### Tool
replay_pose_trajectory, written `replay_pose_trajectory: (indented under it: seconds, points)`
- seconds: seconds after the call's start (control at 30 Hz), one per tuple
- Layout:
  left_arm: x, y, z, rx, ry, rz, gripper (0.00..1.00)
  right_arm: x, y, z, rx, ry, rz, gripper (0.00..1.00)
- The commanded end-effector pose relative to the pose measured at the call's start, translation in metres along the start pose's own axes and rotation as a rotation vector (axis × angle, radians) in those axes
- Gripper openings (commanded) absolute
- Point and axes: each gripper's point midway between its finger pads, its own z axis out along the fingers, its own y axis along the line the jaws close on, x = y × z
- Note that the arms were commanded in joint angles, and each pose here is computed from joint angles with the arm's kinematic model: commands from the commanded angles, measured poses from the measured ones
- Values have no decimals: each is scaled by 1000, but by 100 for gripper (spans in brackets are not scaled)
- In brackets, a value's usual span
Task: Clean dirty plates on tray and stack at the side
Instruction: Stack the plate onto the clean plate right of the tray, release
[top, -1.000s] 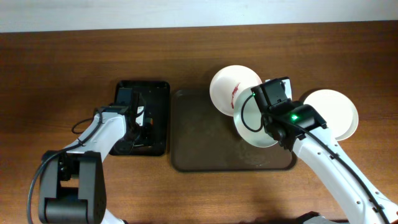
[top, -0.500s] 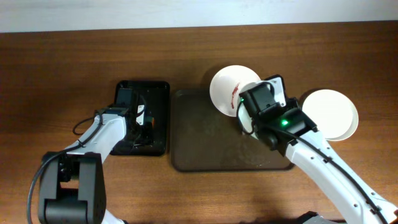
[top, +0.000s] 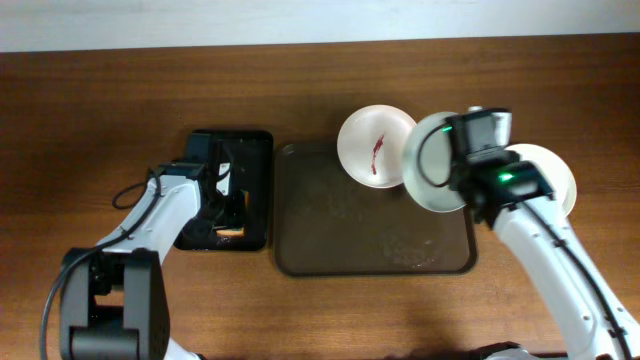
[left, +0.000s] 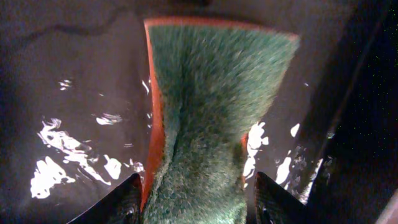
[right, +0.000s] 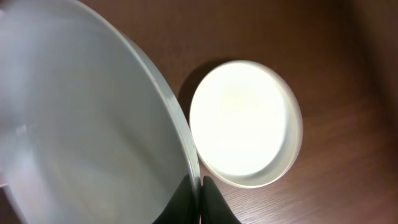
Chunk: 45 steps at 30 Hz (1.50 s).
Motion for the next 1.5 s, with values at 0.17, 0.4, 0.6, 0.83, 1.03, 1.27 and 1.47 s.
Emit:
replay_pose_trajectory:
  seconds: [0.17, 0.4, 0.6, 0.83, 1.03, 1.27, 1.47]
  points:
    - [-23, -5, -22, 21, -110, 9, 80, -3, -63, 34, -313, 129, 509, 9]
    - [-31, -7, -23, 27, -141, 12, 82, 17, -115, 75, -303, 196, 700, 9]
    - [-31, -7, -23, 26, -141, 11, 82, 32, -96, 98, -414, 297, 705, 16]
    - [-29, -6, -22, 25, -133, 11, 82, 47, -85, 120, -366, 355, 619, 31]
    - [-26, -6, -22, 24, -123, 10, 82, 58, -83, 142, -353, 393, 620, 33]
    - [-26, -6, -22, 24, -123, 11, 82, 74, -77, 158, -343, 453, 620, 18]
    - [-26, -5, -22, 20, -124, 9, 81, 74, -77, 158, -343, 453, 620, 4]
